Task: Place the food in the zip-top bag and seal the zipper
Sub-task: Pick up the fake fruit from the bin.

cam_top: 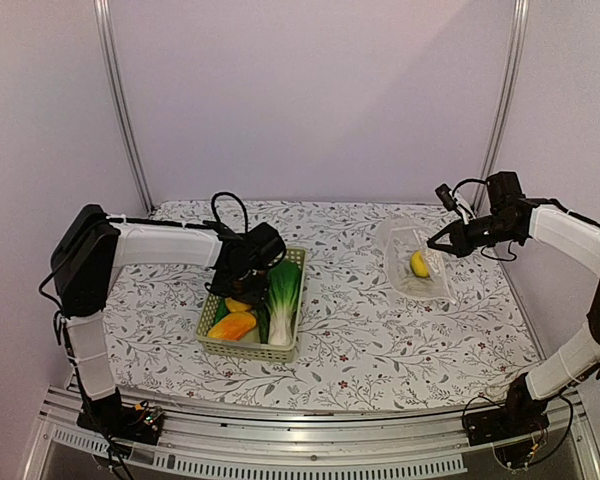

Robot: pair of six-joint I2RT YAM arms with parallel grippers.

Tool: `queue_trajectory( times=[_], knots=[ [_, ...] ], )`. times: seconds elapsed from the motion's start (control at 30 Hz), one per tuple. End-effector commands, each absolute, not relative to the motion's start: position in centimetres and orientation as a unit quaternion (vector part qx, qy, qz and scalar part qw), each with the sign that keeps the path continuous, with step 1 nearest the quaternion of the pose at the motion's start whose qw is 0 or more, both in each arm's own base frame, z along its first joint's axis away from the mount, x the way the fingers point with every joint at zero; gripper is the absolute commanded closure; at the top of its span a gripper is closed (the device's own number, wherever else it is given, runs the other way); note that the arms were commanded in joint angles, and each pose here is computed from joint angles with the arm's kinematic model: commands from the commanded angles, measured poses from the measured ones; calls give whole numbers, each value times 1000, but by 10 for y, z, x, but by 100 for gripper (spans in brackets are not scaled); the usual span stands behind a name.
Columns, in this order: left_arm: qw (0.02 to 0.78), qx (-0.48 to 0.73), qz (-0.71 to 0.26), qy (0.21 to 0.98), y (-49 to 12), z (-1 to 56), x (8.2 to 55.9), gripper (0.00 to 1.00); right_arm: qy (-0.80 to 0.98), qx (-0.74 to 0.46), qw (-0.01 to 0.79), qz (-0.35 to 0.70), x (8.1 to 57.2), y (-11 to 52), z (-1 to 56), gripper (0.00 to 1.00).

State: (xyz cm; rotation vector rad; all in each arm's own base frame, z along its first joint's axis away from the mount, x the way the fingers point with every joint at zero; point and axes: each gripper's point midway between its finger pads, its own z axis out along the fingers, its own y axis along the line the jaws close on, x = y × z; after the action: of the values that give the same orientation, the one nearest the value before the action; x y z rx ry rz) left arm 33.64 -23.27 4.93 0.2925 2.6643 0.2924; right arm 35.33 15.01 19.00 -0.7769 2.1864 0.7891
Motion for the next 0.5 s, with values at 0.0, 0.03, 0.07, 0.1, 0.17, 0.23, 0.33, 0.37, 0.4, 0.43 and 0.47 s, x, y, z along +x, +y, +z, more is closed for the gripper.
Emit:
queue_trajectory(
  times=[0.0, 0.03, 0.07, 0.1, 0.17, 0.23, 0.33, 0.37, 0.4, 0.43, 0.47],
  knots=[
    [196, 113, 103, 969, -231, 25, 335, 23, 844, -299, 330, 299, 354, 149, 179, 100],
    [195, 113, 101, 969, -232, 24, 335, 25, 845, -298, 330, 299, 354, 149, 179, 100],
    [193, 115, 100, 969, -232, 23, 334, 28, 844, -299, 329, 299, 354, 149, 179, 100],
    [193, 115, 99, 969, -232, 23, 334, 30, 844, -299, 330, 299, 354, 149, 179, 100],
    [193, 114, 99, 970, -232, 25, 334, 34, 844, -299, 331, 299, 354, 149, 180, 100],
    [193, 114, 101, 969, -231, 29, 332, 38, 844, -298, 330, 298, 354, 149, 179, 100],
    [199, 112, 110, 967, -228, 42, 331, 46, 844, -299, 330, 297, 354, 149, 179, 100],
    [200, 114, 111, 967, -229, 47, 330, 48, 845, -298, 330, 297, 354, 148, 178, 100],
    [203, 117, 109, 966, -232, 54, 328, 49, 845, -299, 329, 296, 354, 148, 178, 100],
    [209, 121, 107, 964, -235, 63, 326, 49, 846, -298, 329, 295, 354, 148, 177, 100],
    [214, 125, 109, 963, -238, 70, 325, 49, 847, -298, 329, 293, 355, 147, 177, 100]
  ],
)
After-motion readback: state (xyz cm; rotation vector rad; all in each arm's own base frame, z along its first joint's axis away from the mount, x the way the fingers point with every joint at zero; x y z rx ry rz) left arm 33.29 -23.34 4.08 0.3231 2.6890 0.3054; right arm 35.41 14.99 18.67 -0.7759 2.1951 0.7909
